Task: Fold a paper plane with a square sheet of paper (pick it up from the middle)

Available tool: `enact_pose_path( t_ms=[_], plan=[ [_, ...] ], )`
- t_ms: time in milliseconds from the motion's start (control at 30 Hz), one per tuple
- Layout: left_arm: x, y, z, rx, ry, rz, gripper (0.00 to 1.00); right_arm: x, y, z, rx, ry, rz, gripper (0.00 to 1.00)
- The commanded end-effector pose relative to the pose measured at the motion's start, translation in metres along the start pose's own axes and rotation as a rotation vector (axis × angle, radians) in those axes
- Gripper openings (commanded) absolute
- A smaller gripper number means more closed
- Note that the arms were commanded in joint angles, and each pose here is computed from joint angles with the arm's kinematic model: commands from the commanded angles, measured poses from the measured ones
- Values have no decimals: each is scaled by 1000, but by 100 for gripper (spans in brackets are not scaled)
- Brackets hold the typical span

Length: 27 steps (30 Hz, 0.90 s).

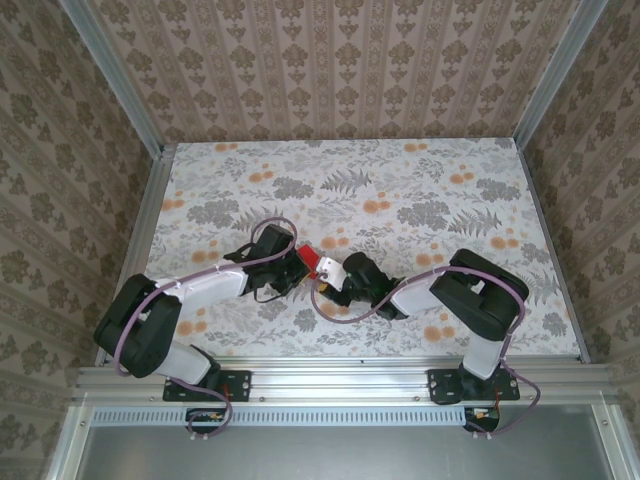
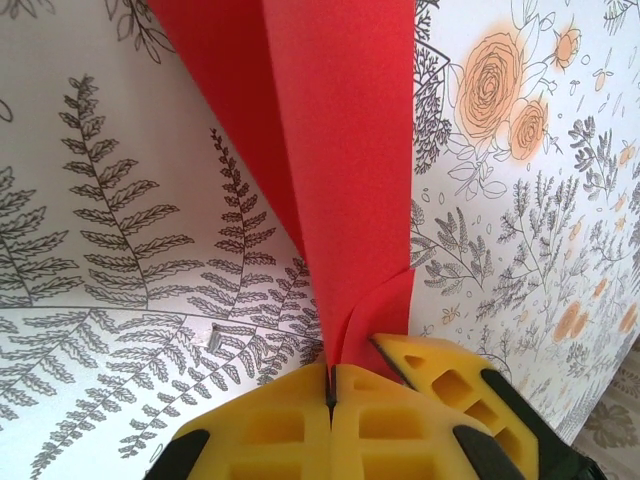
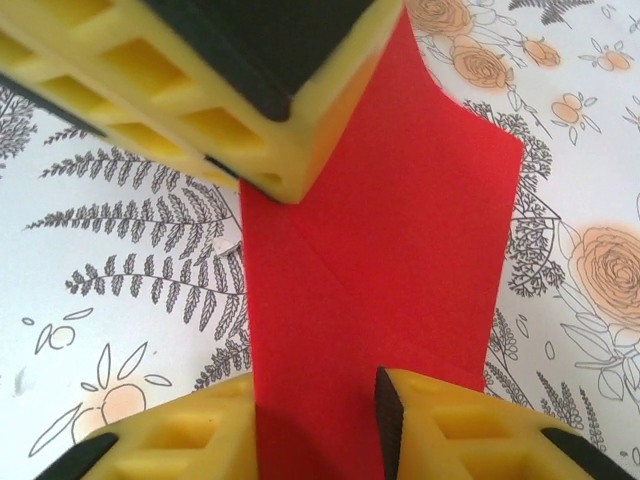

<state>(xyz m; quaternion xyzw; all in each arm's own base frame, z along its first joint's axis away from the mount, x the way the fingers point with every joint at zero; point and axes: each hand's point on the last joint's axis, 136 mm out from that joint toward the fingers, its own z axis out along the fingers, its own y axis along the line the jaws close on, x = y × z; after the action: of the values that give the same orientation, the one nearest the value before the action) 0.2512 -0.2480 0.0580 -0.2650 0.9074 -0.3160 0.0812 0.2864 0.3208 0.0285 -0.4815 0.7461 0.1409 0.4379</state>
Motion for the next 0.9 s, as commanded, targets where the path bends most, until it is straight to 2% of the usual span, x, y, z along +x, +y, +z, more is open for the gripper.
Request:
enact_pose_path(
  t_ms=[0,133,300,433,600,700,867],
  plan=[
    [-1,-3,-7,4,4,-31,0,-3,3,0,-3,-24,-8,26],
    [-4,-2,-8,1,-3,-28,1,-1,9,0,-41,-20,7,19],
    [-9,0,-11,-16,-19,1,8,1,17,1,-90,-4,39,16],
    [-18,5,-17,-56,-57,71,25,3,23,2,-138,27,80,13],
    [-33,4,-29,-53,-131,219,56,5,25,4,-209,79,203,10],
    [-40,1,-40,-39,-185,325,70,7,23,6,-241,116,287,10],
    [-49,2,-55,-35,-249,433,78,7,21,12,-286,177,433,10]
  ],
)
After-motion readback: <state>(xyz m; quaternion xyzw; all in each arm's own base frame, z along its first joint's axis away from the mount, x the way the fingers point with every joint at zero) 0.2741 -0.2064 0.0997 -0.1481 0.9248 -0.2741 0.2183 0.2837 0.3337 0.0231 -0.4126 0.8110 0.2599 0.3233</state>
